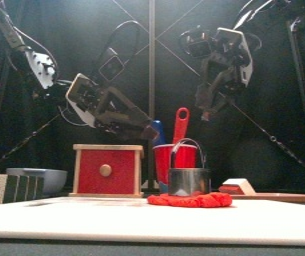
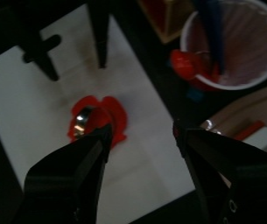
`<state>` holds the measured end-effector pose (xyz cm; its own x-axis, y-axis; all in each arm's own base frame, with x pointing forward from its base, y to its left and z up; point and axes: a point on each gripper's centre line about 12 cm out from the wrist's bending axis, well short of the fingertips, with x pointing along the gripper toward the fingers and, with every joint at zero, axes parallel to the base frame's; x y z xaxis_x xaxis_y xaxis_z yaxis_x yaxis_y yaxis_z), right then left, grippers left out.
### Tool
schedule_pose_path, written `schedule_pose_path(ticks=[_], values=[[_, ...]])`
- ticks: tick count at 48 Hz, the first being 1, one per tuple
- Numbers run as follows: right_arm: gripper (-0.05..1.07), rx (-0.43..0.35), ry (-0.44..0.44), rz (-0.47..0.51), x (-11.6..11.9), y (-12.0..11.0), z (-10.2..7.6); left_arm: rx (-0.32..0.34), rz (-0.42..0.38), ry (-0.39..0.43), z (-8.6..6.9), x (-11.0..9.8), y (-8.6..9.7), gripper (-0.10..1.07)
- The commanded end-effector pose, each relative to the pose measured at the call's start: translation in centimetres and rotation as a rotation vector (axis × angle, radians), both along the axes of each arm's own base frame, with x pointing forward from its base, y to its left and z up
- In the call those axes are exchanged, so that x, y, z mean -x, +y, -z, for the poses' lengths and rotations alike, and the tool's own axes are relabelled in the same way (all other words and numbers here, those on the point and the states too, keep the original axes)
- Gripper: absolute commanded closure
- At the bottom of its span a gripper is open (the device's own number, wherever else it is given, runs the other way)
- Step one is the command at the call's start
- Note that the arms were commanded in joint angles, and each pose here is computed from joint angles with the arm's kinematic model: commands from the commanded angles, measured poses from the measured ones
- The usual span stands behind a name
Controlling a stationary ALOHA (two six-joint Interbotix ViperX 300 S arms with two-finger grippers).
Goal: Grip cookie cutter with both hands
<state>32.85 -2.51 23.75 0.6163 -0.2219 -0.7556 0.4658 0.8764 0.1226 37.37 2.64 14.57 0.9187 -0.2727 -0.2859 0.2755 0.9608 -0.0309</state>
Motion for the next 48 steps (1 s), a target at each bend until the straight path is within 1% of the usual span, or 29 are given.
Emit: schedule_pose_path(ticks=[1, 4, 7, 12, 14, 17, 21, 24, 28, 30, 33, 39, 42, 48], values=[[0.12, 0.043, -0.052, 0.015, 0.0, 0.5, -2.2, -0.002, -0.001, -0.035, -0.9, -0.5, 0.2, 0.07], [0.12, 0.028, -0.082, 0.015, -0.1, 1.4, -2.2, -0.002, -0.001, -0.035, -0.9, -0.5, 0.2, 0.07], [0.12, -0.015, -0.126, 0.011, -0.2, 2.7, -1.7, -0.003, 0.000, -0.035, -0.9, -0.6, 0.2, 0.07], [0.12, -0.080, -0.149, 0.022, 0.1, 4.2, -0.1, -0.007, 0.003, -0.038, -1.0, -0.6, 0.2, 0.07], [0.12, -0.087, -0.145, 0.028, 0.4, 4.8, 0.8, -0.007, 0.005, -0.037, -1.0, -0.6, 0.2, 0.07], [0.12, -0.077, -0.148, 0.023, 0.7, 5.6, 1.4, -0.013, 0.017, -0.036, -0.9, -0.6, 0.0, 0.07], [0.12, -0.057, -0.169, 0.029, 0.8, 6.4, 1.6, -0.014, 0.031, -0.045, -1.0, -0.6, -0.2, 0.07], [0.12, -0.022, -0.189, 0.028, 0.8, 7.0, 1.6, -0.010, 0.046, -0.063, -1.2, -0.6, -0.3, 0.07], [0.12, 0.027, -0.209, 0.049, 0.9, 7.8, 2.3, 0.000, 0.080, -0.092, -1.2, -0.6, -0.6, 0.08], [0.12, 0.042, -0.220, 0.061, 0.9, 8.2, 2.6, 0.011, 0.107, -0.104, -1.0, -0.6, -0.9, 0.08], [0.12, 0.057, -0.248, 0.085, 0.7, 8.9, 3.2, 0.024, 0.122, -0.110, -0.6, -0.7, -0.9, 0.08], [0.12, 0.064, -0.278, 0.103, 0.3, 10.1, 4.4, 0.047, 0.114, -0.119, 0.1, -1.2, -0.1, 0.08], [0.13, 0.067, -0.290, 0.103, 0.0, 10.7, 4.7, 0.047, 0.113, -0.118, 0.5, -1.5, 0.3, 0.08], [0.13, 0.101, -0.283, 0.131, -0.2, 11.3, 5.5, 0.052, 0.100, -0.117, 0.9, -2.1, 1.3, 0.08]])
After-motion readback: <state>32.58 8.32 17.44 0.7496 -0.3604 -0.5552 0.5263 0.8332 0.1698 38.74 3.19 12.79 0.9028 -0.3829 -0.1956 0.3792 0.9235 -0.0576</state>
